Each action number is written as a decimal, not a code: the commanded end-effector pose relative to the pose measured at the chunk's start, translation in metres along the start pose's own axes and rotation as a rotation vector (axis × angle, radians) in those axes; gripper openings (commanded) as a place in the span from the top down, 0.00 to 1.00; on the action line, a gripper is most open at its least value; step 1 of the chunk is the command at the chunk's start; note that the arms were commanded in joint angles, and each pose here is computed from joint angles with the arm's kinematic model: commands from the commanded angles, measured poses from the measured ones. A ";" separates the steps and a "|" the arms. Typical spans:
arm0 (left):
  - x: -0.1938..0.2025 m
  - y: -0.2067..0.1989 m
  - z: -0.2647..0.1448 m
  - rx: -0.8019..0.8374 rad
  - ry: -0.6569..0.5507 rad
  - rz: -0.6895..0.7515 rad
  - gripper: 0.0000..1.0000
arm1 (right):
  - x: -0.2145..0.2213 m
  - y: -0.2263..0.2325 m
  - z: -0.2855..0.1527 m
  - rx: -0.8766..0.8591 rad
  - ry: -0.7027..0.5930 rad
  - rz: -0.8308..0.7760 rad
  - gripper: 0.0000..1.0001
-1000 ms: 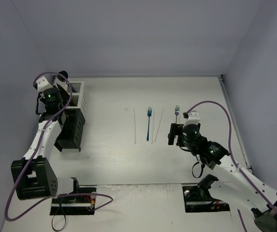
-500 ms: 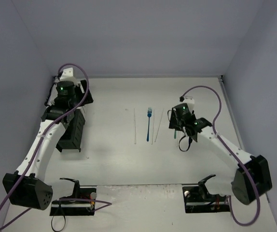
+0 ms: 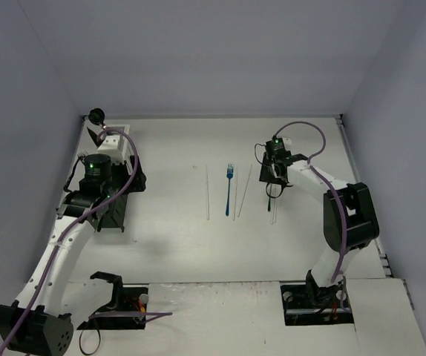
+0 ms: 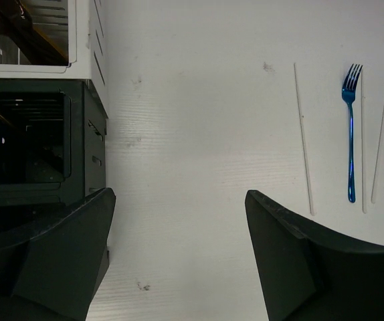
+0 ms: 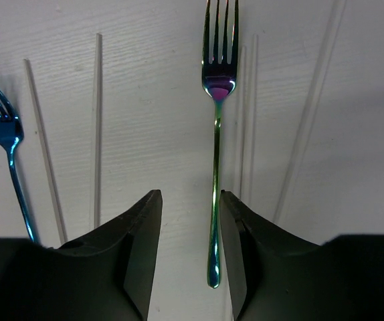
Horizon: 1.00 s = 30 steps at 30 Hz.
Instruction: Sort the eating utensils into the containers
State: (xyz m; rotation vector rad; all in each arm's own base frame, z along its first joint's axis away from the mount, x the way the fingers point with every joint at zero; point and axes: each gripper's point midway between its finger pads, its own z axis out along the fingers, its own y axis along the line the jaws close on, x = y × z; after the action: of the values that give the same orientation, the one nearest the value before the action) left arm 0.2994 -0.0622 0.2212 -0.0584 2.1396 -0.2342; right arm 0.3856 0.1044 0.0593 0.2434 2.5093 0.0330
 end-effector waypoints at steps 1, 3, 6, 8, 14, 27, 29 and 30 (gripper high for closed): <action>-0.020 -0.006 -0.006 0.026 -0.077 0.021 0.24 | -0.015 0.008 0.010 -0.024 -0.019 0.020 0.65; -0.020 -0.005 -0.007 0.025 -0.076 0.022 0.24 | -0.014 0.007 0.015 -0.013 -0.014 0.024 0.65; -0.020 -0.006 -0.008 0.030 -0.081 0.022 0.24 | -0.013 0.003 0.019 0.009 -0.018 0.029 0.66; -0.020 -0.007 -0.008 0.035 -0.081 0.019 0.24 | -0.012 0.001 0.021 0.019 -0.017 0.029 0.66; -0.019 -0.009 -0.009 0.046 -0.077 0.018 0.24 | -0.003 0.000 0.031 0.026 0.008 0.017 0.67; -0.018 -0.009 -0.007 0.043 -0.071 0.017 0.24 | 0.004 -0.007 0.039 0.060 0.015 0.018 0.68; -0.018 -0.009 -0.007 0.044 -0.070 0.017 0.24 | 0.005 -0.008 0.041 0.062 0.021 0.014 0.69; -0.018 -0.009 -0.007 0.044 -0.070 0.017 0.24 | 0.005 -0.007 0.042 0.062 0.021 0.010 0.71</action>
State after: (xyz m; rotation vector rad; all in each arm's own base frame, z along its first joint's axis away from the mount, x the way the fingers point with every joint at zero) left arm 0.2969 -0.0634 0.2239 -0.0441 2.1299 -0.2438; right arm 0.3924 0.1036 0.0119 0.2593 2.5796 -0.0087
